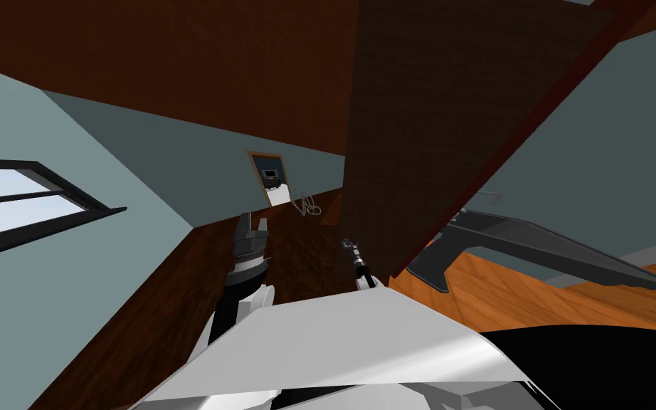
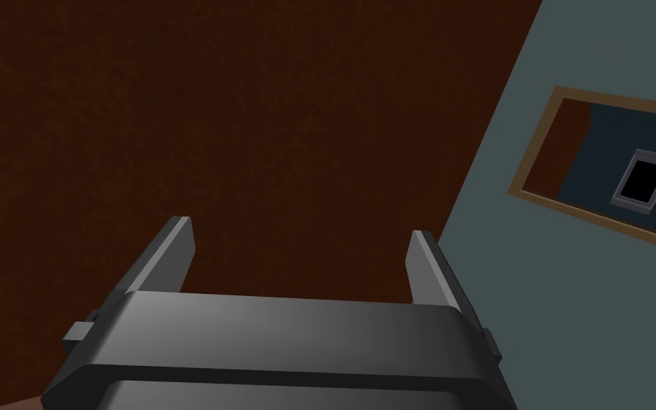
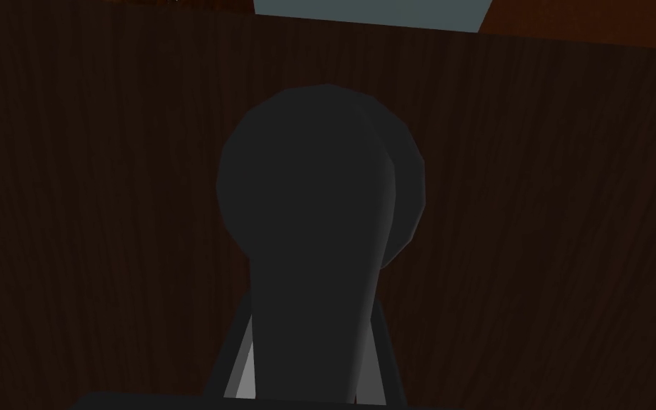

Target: Push the door open

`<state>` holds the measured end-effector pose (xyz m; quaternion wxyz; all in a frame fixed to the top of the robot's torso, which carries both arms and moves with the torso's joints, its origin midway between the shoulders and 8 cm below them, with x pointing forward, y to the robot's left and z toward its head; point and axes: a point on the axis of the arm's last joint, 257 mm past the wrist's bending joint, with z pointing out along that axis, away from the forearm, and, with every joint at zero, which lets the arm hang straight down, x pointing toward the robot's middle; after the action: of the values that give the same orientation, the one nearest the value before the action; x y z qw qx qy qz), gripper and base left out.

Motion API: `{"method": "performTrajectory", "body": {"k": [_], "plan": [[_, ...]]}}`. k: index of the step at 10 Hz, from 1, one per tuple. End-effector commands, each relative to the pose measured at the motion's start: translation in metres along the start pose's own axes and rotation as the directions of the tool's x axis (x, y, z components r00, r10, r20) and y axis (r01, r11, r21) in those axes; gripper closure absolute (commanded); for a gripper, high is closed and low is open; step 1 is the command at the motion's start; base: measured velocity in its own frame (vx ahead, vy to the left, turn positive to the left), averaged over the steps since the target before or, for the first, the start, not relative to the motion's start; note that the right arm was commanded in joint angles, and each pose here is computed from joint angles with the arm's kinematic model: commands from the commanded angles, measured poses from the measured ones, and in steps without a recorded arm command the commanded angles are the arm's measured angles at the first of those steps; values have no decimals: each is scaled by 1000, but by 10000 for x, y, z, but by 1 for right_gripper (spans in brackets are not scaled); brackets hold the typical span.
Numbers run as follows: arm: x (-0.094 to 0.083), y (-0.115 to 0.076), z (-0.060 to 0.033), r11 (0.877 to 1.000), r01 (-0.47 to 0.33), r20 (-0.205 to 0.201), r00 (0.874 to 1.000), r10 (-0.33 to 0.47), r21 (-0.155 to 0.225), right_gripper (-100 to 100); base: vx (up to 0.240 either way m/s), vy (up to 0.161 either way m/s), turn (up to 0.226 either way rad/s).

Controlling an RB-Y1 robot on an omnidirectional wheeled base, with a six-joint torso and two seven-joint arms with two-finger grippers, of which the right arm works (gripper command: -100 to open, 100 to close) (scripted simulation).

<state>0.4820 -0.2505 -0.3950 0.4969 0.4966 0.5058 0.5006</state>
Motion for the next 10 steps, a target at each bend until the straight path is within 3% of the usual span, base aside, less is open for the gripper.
{"method": "performTrajectory", "body": {"k": [1,10], "plan": [[-208,42,18,1000,7,40,999,-6,-6,100,188,87,-59],[-784,39,-61,1000,1,188,982,0,-6,100,194,106,-71]]}}
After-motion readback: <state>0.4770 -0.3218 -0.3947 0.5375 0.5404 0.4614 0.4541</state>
